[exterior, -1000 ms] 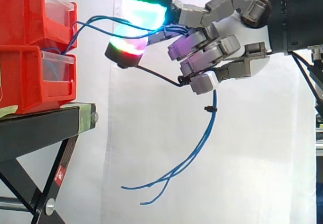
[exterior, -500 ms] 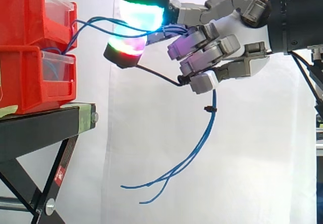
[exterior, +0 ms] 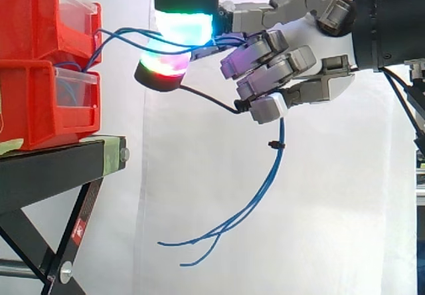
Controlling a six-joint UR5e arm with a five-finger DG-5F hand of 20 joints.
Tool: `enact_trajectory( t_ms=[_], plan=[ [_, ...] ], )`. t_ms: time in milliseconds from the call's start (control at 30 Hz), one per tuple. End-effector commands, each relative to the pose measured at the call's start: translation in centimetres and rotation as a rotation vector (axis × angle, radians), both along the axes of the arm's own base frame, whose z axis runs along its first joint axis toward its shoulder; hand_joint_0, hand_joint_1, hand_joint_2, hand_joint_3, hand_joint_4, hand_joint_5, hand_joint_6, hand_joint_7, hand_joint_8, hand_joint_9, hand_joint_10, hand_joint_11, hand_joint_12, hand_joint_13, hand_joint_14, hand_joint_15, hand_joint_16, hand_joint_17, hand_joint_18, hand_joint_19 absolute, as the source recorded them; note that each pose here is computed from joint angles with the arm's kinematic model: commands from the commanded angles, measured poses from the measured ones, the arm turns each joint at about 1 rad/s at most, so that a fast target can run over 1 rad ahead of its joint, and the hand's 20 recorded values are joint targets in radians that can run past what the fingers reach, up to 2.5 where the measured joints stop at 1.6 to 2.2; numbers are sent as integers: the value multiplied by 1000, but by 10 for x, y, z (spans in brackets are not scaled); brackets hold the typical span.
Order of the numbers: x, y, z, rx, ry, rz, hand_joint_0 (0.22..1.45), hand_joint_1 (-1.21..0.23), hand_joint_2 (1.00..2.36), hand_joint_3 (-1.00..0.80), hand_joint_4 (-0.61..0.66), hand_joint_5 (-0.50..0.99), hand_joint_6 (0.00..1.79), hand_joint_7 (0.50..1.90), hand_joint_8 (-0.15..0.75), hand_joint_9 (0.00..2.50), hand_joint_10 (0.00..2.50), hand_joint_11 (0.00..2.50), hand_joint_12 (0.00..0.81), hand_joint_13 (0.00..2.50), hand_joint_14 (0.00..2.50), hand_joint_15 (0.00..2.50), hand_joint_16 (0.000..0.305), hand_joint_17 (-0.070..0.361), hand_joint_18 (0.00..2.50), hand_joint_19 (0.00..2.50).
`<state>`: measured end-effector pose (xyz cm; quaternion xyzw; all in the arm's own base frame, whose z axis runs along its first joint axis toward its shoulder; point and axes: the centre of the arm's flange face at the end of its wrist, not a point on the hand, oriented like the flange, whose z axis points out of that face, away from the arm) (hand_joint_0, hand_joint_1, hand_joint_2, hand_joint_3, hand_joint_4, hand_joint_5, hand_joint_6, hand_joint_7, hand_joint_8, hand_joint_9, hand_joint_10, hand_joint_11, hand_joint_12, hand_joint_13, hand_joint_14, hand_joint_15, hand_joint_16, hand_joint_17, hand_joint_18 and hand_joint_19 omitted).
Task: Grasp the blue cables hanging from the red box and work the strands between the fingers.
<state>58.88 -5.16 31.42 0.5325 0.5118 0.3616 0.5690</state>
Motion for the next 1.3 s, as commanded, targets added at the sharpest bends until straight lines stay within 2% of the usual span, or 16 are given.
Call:
enact_trajectory(
  t_ms=[0,133,233,267,467,700,967,1267],
  plan=[
    [0,0,0,0,0,-1,1061,-775,1294,-32,14,102,947,805,351,1178,2500,2104,507,1549,2500,1251,73,163,1785,681],
    [0,0,0,0,0,-1,1069,-790,1266,-68,4,97,902,833,351,1178,2500,2104,507,1549,2500,1251,73,163,1785,681],
    [0,1,0,0,0,1,1133,-805,1115,-12,-4,69,872,847,351,1178,2500,2104,507,1549,2500,1251,73,163,1785,681],
    [0,1,0,0,0,1,1168,-813,1001,34,3,48,843,858,351,1178,2500,2104,507,1549,2500,1251,73,163,1785,681],
    [0,0,0,0,-2,-1,1160,-834,1008,-66,7,21,832,860,351,1178,2500,2104,507,1549,2500,1251,73,163,1785,681],
    [1,1,1,2,-8,1,1209,-826,1007,-49,-2,-9,867,832,351,1178,2500,2104,507,1549,2500,1251,73,163,1785,681],
    [1,1,1,3,-12,1,1157,-848,1011,-154,-5,-50,785,858,351,1178,2500,2104,507,1549,2500,1251,73,163,1785,681],
    [1,1,1,3,-12,1,1218,-837,1012,-130,-27,-57,669,888,351,1178,2500,2104,507,1549,2500,1251,73,163,1785,681]
  ],
)
